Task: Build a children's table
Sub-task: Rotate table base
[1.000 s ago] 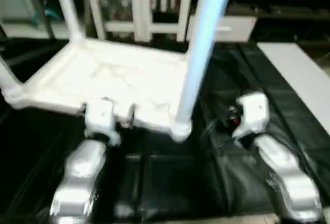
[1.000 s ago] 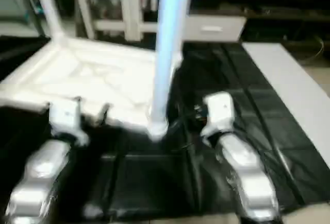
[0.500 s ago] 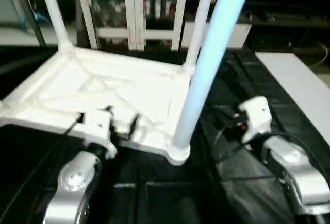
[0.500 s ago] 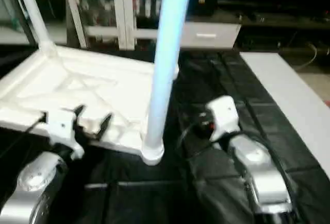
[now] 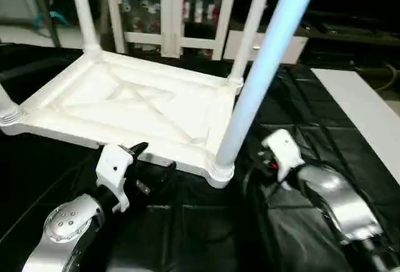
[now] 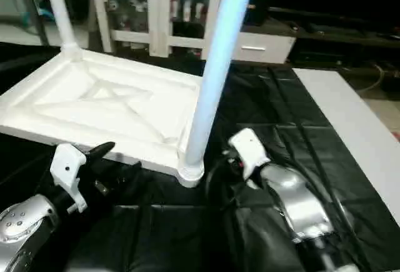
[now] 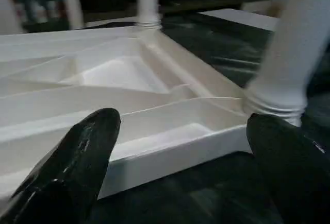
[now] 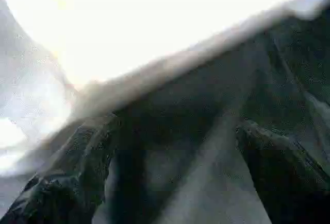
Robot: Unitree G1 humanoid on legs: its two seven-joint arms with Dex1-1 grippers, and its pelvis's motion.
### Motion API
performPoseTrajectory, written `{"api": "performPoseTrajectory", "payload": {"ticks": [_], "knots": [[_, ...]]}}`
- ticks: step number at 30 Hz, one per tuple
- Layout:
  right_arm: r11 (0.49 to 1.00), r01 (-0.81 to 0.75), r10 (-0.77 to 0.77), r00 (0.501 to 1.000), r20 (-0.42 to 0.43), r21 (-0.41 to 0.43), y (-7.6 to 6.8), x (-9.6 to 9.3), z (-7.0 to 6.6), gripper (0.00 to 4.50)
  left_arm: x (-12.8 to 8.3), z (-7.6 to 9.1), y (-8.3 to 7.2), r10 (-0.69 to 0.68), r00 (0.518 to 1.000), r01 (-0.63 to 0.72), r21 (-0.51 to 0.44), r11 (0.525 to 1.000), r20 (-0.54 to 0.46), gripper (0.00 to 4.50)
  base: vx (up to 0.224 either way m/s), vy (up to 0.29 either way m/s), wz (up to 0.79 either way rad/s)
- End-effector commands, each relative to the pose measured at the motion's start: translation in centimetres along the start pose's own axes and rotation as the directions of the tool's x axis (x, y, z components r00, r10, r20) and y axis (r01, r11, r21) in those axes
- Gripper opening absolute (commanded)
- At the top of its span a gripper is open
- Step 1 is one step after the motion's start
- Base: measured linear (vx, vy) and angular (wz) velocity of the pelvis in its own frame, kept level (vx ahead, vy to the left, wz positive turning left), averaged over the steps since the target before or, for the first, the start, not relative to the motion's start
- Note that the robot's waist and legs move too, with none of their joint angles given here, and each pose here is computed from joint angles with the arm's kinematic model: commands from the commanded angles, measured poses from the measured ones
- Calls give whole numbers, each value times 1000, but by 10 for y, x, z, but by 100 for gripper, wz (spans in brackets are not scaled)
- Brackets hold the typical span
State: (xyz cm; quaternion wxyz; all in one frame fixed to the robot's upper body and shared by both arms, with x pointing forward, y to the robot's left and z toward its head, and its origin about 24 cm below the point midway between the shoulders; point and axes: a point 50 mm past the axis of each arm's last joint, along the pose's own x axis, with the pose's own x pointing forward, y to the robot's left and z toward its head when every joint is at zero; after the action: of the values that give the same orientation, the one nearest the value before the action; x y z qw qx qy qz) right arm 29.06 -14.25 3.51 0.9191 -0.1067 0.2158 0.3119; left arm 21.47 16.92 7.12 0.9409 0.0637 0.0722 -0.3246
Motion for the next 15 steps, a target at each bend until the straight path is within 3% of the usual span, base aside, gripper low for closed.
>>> {"api": "performPoseTrajectory", "payload": {"ticks": [1, 5, 8, 13, 15], "knots": [[999, -36, 36, 998, 50, -14, 5, 4, 9, 404, 5, 7, -6, -56, 998, 56, 22, 998, 11, 444, 0, 0, 0], [994, -77, 62, 983, 176, 80, 19, 11, 23, 404, 20, 4, -4, -106, 994, 107, 94, 990, -12, 444, 0, 0, 0], [996, -67, 54, 980, 190, 64, 19, 10, 23, 404, 25, 4, -1, -120, 993, 121, 106, 987, -18, 444, 0, 0, 0], [995, 51, -66, 978, 197, 82, 3, -4, 16, 404, 38, 8, 10, -167, 985, 171, 221, 960, -34, 444, 0, 0, 0], [991, 78, -99, 971, 216, 105, -5, -25, 11, 404, 39, 10, 20, -243, 967, 254, 226, 941, -73, 444, 52, -6, 0]]}}
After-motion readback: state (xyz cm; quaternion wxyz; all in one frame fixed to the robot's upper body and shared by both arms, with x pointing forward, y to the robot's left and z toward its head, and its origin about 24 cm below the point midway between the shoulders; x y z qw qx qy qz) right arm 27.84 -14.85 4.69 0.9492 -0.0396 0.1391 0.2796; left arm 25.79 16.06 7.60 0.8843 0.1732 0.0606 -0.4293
